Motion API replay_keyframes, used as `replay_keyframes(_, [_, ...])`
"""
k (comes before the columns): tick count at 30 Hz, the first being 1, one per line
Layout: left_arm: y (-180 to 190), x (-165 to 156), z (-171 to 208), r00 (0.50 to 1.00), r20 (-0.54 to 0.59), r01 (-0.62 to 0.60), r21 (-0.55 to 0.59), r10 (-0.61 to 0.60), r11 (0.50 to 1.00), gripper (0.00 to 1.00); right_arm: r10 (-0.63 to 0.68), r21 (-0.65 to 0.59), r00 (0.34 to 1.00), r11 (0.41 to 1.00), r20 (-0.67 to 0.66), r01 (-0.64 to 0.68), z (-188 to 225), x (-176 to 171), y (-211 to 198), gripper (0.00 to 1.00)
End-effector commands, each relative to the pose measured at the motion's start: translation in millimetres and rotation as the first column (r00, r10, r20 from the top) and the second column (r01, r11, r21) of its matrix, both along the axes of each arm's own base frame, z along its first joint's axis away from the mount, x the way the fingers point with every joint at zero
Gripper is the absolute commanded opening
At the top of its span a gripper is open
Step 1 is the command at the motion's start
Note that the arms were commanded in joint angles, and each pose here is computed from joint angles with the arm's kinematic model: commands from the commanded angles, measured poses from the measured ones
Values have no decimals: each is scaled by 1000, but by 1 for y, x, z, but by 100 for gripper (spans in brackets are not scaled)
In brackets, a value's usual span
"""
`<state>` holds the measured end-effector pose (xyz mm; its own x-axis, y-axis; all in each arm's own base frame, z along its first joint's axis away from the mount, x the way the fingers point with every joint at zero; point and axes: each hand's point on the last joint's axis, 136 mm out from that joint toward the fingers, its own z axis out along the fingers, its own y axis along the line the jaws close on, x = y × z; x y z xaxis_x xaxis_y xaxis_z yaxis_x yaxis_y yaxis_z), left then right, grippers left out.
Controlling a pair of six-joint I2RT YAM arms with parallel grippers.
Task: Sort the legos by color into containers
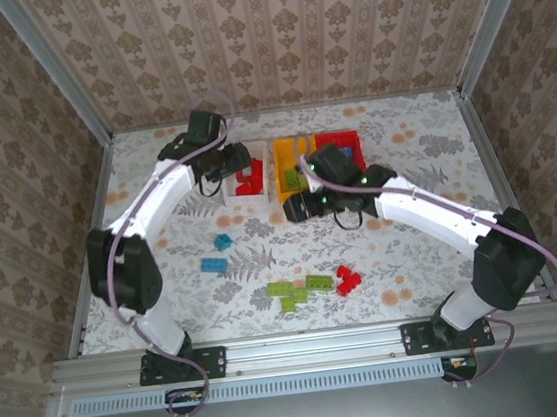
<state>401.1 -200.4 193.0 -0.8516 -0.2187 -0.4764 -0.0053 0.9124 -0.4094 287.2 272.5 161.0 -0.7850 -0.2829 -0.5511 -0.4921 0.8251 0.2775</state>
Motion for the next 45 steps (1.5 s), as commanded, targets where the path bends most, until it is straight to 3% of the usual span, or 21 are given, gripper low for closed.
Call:
replay_keyframes(1, [5,-46,6,997,-29,68,-27,-68,997,61,253,-187,964,954,76,-236,-19,-43,-14,75])
replay_keyframes(5, [2,-112,8,968,-35,244,-88,-248,966,64,509,-295,855,836,101,-463,-37,-89,-16,76])
replay_keyframes(11, [1,-190,7,911,-43,397,-186,-411,899,65,656,-395,755,691,-10,-606,-69,-116,-26,79])
replay_keyframes(13, [6,-201,5,911,-47,395,-187,-410,899,65,686,-421,725,644,-49,-638,-79,-120,-27,79])
replay_keyframes(22, [23,-221,11,937,4,343,-200,-349,918,66,692,-475,707,577,-148,-665,-119,-114,-20,80])
replay_keyframes(30, [31,-228,10,952,11,302,-207,-306,931,65,655,-515,736,577,-171,-634,-141,-101,-16,72])
replay_keyframes(35, [31,-227,8,955,12,292,-211,-296,933,65,637,-530,757,597,-145,-603,-148,-91,-9,60])
replay_keyframes(42, [24,-223,15,951,44,309,-239,-308,920,65,616,-528,775,616,-140,-585,-151,-85,-2,33])
replay_keyframes(45, [21,-222,17,948,52,317,-256,-315,913,65,578,-504,810,673,-97,-541,-140,-76,1,24])
